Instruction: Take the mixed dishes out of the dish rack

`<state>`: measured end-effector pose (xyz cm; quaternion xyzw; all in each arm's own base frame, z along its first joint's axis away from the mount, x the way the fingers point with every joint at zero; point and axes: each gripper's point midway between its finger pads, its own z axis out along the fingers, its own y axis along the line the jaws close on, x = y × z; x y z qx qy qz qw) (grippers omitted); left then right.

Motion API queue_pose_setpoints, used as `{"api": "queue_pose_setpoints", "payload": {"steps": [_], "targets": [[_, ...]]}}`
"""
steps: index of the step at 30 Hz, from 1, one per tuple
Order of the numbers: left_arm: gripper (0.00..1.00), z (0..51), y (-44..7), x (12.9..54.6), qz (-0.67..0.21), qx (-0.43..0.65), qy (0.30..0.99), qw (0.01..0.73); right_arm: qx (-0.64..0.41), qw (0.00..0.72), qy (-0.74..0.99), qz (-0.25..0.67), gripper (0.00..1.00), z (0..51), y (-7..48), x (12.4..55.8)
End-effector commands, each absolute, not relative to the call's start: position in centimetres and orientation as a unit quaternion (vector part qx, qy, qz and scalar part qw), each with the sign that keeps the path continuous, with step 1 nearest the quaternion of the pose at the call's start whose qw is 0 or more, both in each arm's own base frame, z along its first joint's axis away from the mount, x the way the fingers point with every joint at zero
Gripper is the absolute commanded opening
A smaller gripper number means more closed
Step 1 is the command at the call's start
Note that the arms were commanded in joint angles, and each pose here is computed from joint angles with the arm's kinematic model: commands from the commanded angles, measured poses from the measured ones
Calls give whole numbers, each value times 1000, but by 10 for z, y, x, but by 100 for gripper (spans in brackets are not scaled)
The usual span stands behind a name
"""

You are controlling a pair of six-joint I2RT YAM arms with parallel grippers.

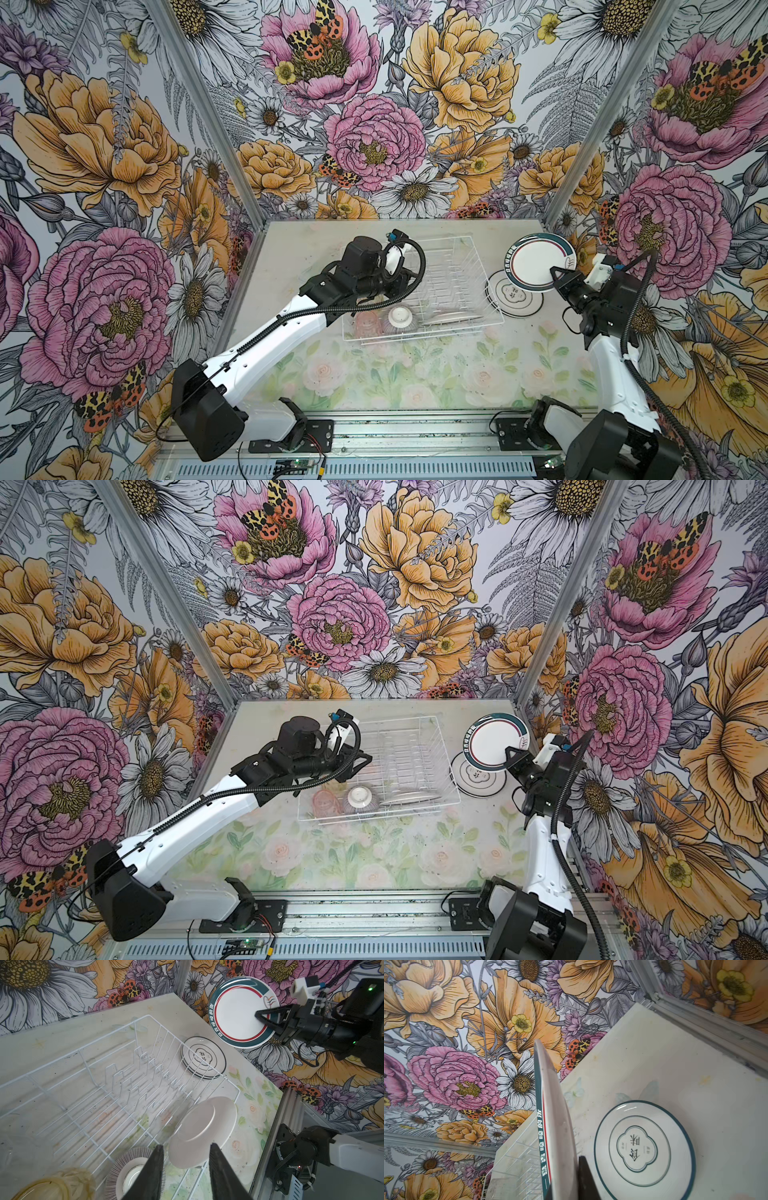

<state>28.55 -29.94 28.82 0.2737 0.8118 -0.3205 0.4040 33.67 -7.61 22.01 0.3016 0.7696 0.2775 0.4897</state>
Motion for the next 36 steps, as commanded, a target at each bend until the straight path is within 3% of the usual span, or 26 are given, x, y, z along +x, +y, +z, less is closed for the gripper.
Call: {"api": "queue_pose_setpoints", "payload": {"steps": [1, 17, 31, 36], "targets": [[39, 286, -287, 289, -288, 269, 818, 420, 324, 458, 791, 243, 0, 183, -88, 336], [38, 269, -312, 290, -282, 293, 822, 398, 337, 366, 822, 277, 0, 111, -85, 350], [38, 275, -314, 287, -283, 295, 819, 404, 344, 340, 817, 314, 0, 85, -78, 357], [38, 275, -315, 286, -285, 296, 818, 404, 347, 332, 818, 316, 10, 81, -77, 356]]}}
